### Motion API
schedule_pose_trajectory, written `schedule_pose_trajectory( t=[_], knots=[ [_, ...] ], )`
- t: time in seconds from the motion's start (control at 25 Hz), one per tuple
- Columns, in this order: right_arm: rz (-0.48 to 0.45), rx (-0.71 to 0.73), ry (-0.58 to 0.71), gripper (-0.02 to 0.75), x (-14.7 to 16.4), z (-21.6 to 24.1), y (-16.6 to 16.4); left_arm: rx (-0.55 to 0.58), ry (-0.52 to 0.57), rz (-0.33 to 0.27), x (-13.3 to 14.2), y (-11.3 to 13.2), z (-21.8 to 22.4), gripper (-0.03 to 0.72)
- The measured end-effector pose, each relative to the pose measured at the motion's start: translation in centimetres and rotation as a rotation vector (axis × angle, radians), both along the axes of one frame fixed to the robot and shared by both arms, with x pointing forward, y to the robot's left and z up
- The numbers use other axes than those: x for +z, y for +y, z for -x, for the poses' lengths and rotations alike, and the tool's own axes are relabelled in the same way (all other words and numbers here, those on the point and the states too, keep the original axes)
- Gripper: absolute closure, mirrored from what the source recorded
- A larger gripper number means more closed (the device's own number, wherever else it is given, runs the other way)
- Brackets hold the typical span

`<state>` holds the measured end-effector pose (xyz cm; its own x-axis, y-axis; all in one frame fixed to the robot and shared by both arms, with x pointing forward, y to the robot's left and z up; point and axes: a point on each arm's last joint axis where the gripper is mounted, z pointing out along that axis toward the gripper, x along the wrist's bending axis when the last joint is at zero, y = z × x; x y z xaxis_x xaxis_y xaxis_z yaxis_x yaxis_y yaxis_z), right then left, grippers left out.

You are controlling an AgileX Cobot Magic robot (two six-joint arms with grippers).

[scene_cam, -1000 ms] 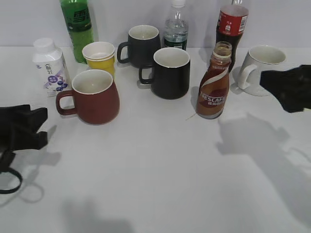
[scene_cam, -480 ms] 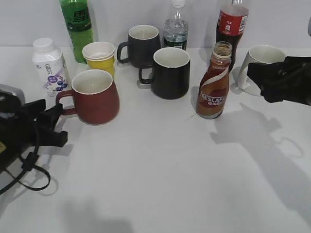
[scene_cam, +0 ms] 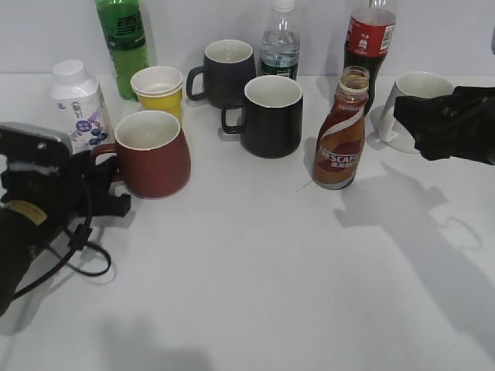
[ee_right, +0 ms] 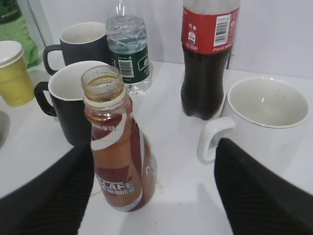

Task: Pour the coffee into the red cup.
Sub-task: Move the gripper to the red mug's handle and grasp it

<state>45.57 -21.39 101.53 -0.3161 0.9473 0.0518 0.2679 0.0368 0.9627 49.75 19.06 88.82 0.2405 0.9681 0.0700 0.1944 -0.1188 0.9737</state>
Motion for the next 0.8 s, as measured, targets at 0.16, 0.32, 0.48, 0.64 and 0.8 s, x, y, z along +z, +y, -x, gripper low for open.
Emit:
schedule_pose_trajectory(
  t=[0.16, 0.32, 0.48, 0.64, 0.8],
  knots=[
    [-0.001, 0.0, -0.003, 0.165, 0.0, 0.0, 0.0, 0.021, -0.013, 0.006, -0.1, 0.2, -1.4, 0.377],
    [0.0, 0.0, -0.003, 0.165, 0.0, 0.0, 0.0, -0.009, -0.014, -0.007, -0.5, 0.5, -2.4, 0.394],
    [0.043, 0.022, 0.016, 0.165, -1.1, -0.6, 0.4, -0.041, -0.025, -0.011, -0.4, 0.3, -3.0, 0.431],
    [0.086, 0.046, 0.073, 0.165, -3.0, -1.3, 0.8, -0.042, -0.023, -0.009, -0.4, 0.1, -3.8, 0.467],
    [0.079, 0.104, 0.078, 0.165, -4.4, -1.5, 1.5, -0.045, -0.02, -0.012, -0.6, 0.0, -4.1, 0.601]
  ],
)
